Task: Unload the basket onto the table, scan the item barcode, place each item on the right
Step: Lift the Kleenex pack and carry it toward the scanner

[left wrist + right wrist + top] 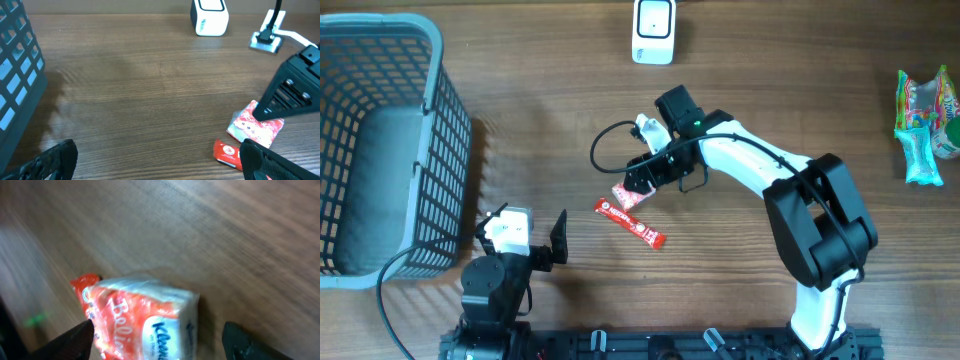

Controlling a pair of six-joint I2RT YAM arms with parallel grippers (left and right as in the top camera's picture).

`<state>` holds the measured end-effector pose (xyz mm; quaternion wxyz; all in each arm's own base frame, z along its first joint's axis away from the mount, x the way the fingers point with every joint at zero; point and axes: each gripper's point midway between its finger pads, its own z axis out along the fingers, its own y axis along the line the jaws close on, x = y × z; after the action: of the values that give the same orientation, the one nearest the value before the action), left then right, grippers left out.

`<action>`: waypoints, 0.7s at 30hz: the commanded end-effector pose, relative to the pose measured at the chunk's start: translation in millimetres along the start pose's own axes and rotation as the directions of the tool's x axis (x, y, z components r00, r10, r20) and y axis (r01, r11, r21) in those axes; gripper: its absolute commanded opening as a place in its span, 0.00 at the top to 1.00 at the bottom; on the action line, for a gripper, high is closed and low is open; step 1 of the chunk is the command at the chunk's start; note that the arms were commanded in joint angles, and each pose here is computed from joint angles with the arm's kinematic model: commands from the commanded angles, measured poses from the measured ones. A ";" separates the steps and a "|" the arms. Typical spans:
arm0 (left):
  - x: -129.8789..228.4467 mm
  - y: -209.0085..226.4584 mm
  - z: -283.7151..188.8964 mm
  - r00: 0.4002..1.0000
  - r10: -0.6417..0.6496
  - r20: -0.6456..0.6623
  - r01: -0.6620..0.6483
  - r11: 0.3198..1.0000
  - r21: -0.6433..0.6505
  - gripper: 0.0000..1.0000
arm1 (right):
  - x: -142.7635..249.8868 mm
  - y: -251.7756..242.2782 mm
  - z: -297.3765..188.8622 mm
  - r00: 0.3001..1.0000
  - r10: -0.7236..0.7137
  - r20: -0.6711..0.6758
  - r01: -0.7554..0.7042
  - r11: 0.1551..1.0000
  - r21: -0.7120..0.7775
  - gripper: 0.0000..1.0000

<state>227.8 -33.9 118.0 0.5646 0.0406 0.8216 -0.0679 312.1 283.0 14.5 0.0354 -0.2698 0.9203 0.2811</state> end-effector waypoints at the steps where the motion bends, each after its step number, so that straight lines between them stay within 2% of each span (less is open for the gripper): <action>1: 0.1 -2.0 0.4 1.000 -0.007 0.005 0.007 1.000 0.011 0.00 | 30.6 -8.4 19.6 0.993 0.010 -0.115 -0.009 1.000 0.008 0.27; 3: 0.1 -2.0 0.4 1.000 -0.007 0.005 0.007 1.000 0.011 0.00 | 37.1 -17.6 20.9 0.991 0.019 -0.131 -0.012 0.998 0.056 0.40; 4: 0.1 -2.0 0.4 1.000 -0.007 0.005 0.007 1.000 0.011 0.00 | 40.7 -20.8 22.7 0.991 0.022 -0.135 -0.013 0.998 0.067 0.52; 5: 0.1 -2.0 0.4 1.000 -0.007 0.005 0.007 1.000 0.011 0.00 | 42.5 -22.5 24.6 0.991 0.021 -0.134 -0.012 0.997 0.070 0.69; 6: 0.1 -2.0 0.4 1.000 -0.007 0.005 0.007 1.000 0.011 0.00 | 41.2 -22.9 25.5 0.992 0.018 -0.128 -0.009 0.998 0.069 0.80; 9: 0.1 -2.0 0.4 1.000 -0.007 0.005 0.007 1.000 0.011 0.00 | 27.8 -23.3 26.8 0.997 0.021 -0.075 -0.015 0.997 0.071 0.96; 13: 0.1 -2.0 0.4 1.000 -0.007 0.005 0.007 1.000 0.011 0.00 | 16.1 -17.0 26.5 0.998 0.052 -0.033 -0.051 0.998 0.039 0.96; 16: 0.1 -2.0 0.4 1.000 -0.007 0.005 0.007 1.000 0.011 0.00 | 9.8 -9.4 18.2 0.990 0.133 -0.034 -0.133 0.991 0.028 0.96; 17: 0.1 -2.0 0.4 1.000 -0.007 0.005 0.007 1.000 0.011 0.00 | 6.6 -5.8 15.8 0.988 0.152 -0.032 -0.152 0.988 0.016 0.86; 18: 0.1 -2.0 0.4 1.000 -0.007 0.005 0.007 1.000 0.011 0.00 | 2.8 -1.5 14.0 0.987 0.161 -0.026 -0.161 0.987 -0.003 0.68; 19: 0.1 -2.0 0.4 1.000 -0.007 0.005 0.007 1.000 0.011 0.00 | 0.4 -0.5 13.5 0.985 0.171 -0.020 -0.171 0.985 -0.009 0.45; 20: 0.1 -2.0 0.4 1.000 -0.007 0.005 0.007 1.000 0.011 0.00 | -1.6 -0.5 13.5 0.986 0.169 -0.012 -0.169 0.986 -0.009 0.35; 21: 0.1 -2.0 0.4 1.000 -0.007 0.005 0.007 1.000 0.011 0.00 | -2.8 -0.5 13.5 0.986 0.165 -0.008 -0.165 0.986 -0.010 0.30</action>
<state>227.9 -33.9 118.2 0.5649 0.0406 0.8213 -0.0679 308.9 288.8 10.1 0.0113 -0.2106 0.9334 0.2905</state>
